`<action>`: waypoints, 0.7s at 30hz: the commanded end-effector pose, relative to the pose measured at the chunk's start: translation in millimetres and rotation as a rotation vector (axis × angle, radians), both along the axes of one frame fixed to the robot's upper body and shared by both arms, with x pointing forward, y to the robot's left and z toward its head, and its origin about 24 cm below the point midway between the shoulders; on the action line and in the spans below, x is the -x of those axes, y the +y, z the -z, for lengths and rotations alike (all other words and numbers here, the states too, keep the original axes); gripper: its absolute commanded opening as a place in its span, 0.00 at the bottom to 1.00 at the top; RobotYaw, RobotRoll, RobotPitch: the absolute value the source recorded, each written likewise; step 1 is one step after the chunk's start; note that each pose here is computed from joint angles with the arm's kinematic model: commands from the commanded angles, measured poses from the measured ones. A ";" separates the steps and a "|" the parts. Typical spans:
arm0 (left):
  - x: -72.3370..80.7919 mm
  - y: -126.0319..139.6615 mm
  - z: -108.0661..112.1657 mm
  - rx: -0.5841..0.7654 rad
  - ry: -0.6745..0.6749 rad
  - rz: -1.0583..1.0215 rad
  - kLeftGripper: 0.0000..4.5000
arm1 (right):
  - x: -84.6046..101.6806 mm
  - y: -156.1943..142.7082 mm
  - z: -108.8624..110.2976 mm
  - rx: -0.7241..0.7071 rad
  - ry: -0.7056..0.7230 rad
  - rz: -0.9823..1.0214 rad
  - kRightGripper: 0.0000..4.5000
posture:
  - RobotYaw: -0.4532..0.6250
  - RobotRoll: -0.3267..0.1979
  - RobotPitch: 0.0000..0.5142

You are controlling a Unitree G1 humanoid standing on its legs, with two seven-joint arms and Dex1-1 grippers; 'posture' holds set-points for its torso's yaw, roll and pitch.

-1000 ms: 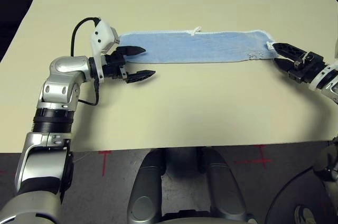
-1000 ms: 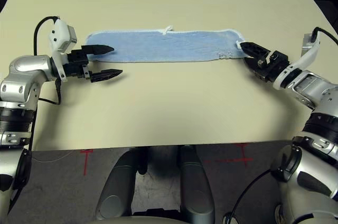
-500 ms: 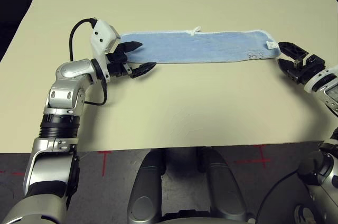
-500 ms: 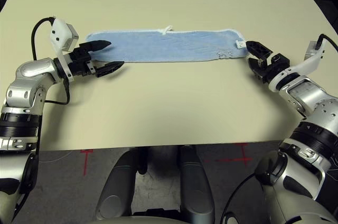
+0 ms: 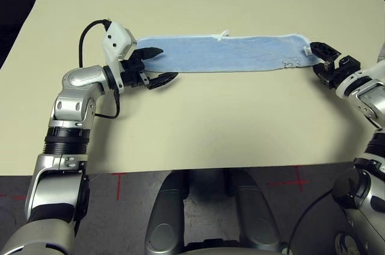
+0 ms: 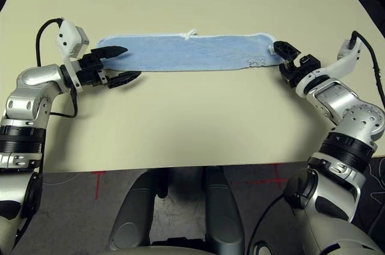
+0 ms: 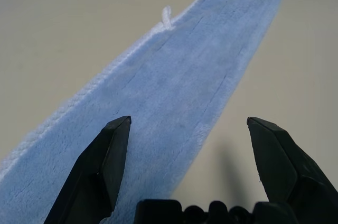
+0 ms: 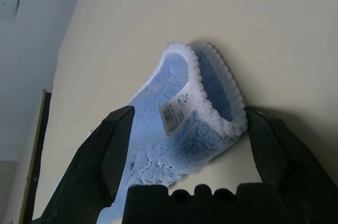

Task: Fold the towel and set it aside.

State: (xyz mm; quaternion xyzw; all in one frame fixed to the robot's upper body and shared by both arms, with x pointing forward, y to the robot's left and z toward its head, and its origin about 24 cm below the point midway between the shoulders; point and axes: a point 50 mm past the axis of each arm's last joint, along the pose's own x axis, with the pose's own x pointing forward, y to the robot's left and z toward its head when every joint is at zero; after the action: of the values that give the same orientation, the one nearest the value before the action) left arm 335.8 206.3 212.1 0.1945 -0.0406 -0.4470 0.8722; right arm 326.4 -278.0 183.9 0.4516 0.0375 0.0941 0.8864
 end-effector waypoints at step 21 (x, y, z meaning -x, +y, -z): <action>-1.2 3.2 2.2 -0.036 0.016 0.014 1.00 | 8.5 -16.7 -6.3 0.083 -0.053 0.031 0.01 | 0.39 0.62 0.61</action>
State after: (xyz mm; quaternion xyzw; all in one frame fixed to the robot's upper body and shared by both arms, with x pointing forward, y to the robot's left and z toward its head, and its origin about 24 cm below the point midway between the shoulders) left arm 337.8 209.0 212.3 0.1971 -0.0354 -0.4502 0.8702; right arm 321.5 -286.6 183.5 0.4246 0.0294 0.0989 0.8995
